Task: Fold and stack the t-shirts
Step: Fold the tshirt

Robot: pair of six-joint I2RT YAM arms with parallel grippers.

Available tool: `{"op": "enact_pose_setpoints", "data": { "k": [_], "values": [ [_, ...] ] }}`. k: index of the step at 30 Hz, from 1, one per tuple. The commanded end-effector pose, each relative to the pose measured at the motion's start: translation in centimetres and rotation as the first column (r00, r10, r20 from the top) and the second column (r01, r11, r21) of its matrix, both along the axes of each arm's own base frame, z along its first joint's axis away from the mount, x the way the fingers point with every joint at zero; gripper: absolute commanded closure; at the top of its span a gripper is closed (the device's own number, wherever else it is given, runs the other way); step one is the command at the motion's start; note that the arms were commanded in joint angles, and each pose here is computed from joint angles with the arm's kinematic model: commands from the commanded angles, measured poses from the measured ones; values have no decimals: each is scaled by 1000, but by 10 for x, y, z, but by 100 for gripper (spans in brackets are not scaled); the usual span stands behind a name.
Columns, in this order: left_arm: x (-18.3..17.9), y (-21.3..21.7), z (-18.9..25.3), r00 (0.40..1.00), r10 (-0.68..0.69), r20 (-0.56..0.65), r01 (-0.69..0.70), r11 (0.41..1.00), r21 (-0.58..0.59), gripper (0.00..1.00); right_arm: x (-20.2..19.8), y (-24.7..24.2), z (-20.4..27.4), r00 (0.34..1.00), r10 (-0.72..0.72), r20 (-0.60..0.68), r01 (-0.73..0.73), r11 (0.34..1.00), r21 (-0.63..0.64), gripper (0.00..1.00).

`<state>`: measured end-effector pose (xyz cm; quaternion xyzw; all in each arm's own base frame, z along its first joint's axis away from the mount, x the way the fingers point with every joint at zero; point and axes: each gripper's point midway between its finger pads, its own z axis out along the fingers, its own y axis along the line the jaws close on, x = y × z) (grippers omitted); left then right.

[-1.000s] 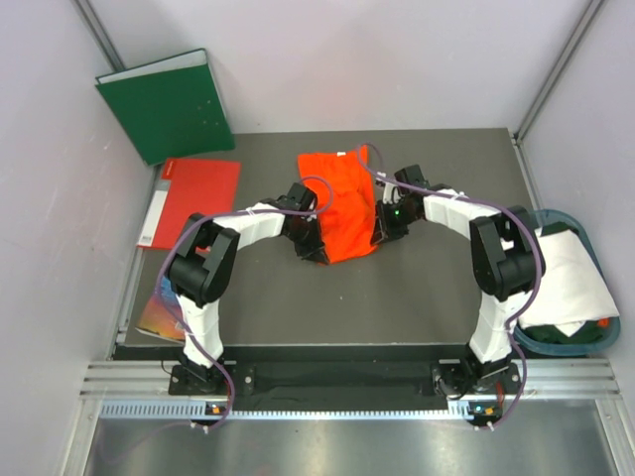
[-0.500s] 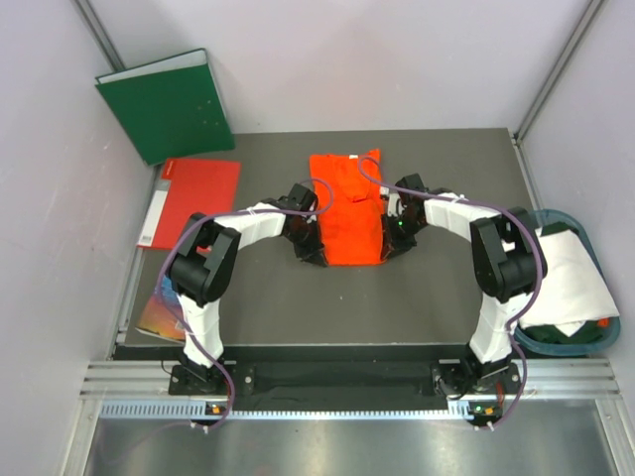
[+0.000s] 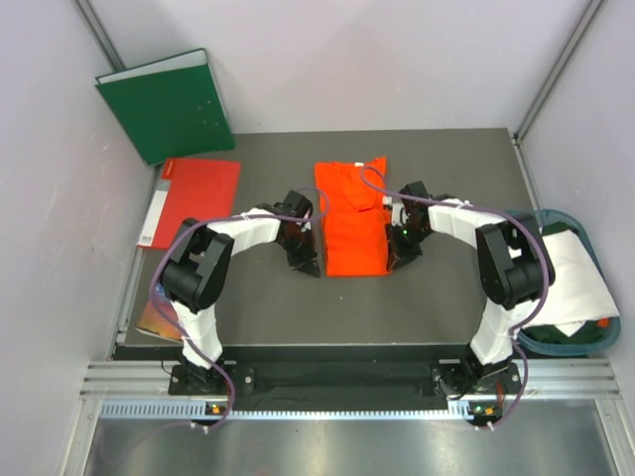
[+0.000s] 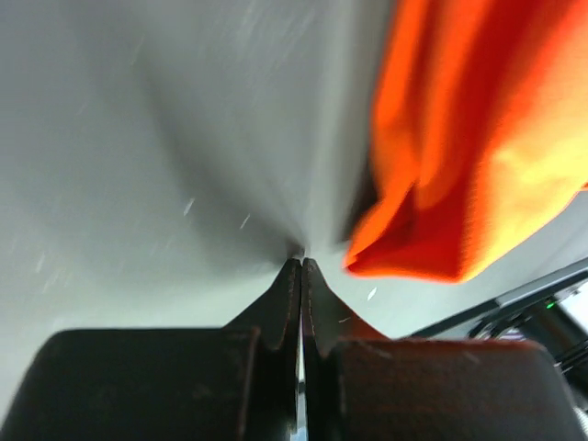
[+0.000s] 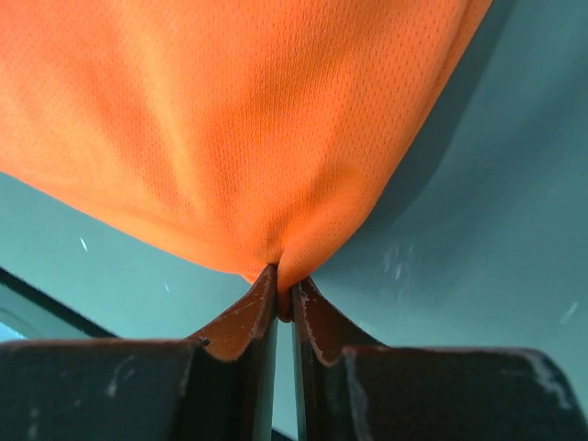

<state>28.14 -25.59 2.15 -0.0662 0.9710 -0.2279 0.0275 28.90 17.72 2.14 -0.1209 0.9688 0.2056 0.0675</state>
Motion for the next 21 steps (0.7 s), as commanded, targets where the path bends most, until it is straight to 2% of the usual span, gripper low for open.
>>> {"op": "enact_pose_setpoints", "data": {
  "k": [1,2,3,4,6,7,10,14,21],
  "values": [
    [-24,18,17,1000,-29,-4,30,999,44,100,-36,-8,8,998,35,-59,-36,999,-19,91],
    [-25,19,25,999,-34,17,33,999,39,96,-39,-8,8,997,35,-62,-36,999,-17,91],
    [-28,21,26,999,-37,22,36,998,43,83,-43,-9,7,997,34,-66,-36,999,-20,91],
    [-27,21,29,999,-34,40,32,999,39,52,-45,-9,5,997,33,-69,-35,999,-20,91],
    [-29,23,36,996,-26,80,24,999,25,31,-48,-10,3,997,25,-78,-26,999,-21,91],
    [-25,21,38,994,-21,104,21,1000,6,25,-48,-9,1,997,23,-77,-25,999,-20,91],
    [-28,12,39,993,-28,112,32,999,-32,27,-48,-8,-1,997,23,-78,-24,1000,-16,91],
    [-32,-12,29,989,-82,120,89,995,-53,39,-47,-7,-2,997,25,-76,-26,1000,-16,91],
    [-37,-44,13,984,-133,114,141,988,-62,41,-47,-6,-2,997,28,-72,-29,999,-14,91]
  ]
}}
